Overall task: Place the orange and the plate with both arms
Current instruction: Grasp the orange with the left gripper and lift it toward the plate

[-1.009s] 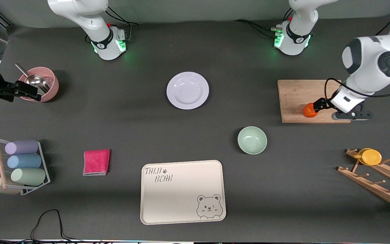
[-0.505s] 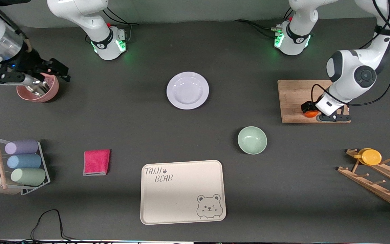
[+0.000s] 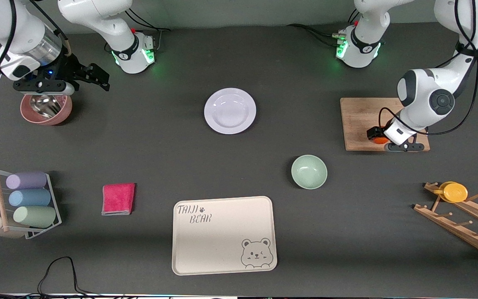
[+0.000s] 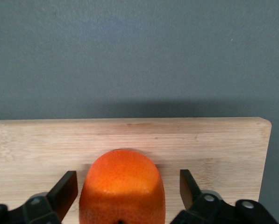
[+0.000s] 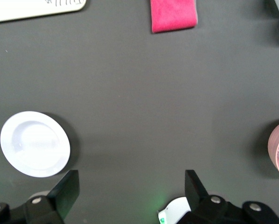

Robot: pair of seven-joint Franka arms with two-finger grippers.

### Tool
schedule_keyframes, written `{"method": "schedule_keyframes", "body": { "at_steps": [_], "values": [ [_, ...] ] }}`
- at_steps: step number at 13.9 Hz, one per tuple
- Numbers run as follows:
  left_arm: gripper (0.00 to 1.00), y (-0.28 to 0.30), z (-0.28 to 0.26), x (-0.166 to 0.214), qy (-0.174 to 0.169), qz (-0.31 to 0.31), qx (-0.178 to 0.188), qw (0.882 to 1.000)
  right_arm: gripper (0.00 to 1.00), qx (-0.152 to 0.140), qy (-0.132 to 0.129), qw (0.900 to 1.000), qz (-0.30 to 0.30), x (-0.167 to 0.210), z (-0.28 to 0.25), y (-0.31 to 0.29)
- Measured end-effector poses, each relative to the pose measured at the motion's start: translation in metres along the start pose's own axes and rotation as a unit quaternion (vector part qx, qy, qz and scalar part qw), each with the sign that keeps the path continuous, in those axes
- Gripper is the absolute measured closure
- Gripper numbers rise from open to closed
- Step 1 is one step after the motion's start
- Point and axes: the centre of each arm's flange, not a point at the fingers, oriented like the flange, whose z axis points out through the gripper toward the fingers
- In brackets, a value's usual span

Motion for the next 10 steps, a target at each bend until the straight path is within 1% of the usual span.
{"method": "schedule_keyframes", "body": {
  "at_steps": [1,2,4,5,8,10],
  "values": [
    [0.22,-0.001,0.002,-0.001,-0.003,-0.001,-0.001,1.0,0.0,0.0,-0.003,1.0,-0.001,-0.008,0.006,0.002],
    [0.31,-0.001,0.0,-0.001,-0.004,-0.001,0.0,1.0,0.0,0.0,-0.006,1.0,-0.005,-0.016,0.01,0.002],
    [0.31,-0.001,0.001,-0.001,-0.006,-0.001,0.0,1.0,0.0,0.002,-0.01,1.0,-0.014,-0.027,0.016,-0.002],
    [0.31,-0.001,0.001,-0.001,-0.007,-0.001,0.0,1.0,0.0,0.012,-0.015,1.0,-0.016,-0.03,0.018,-0.005],
    [0.31,0.0,-0.006,0.0,-0.026,0.001,0.001,1.0,0.0,0.07,-0.046,0.996,-0.021,-0.027,0.031,0.01],
    [0.31,0.005,-0.035,0.008,-0.044,0.007,0.008,0.999,0.0,0.114,-0.067,0.991,-0.028,-0.022,0.046,0.032]
  ]
}}
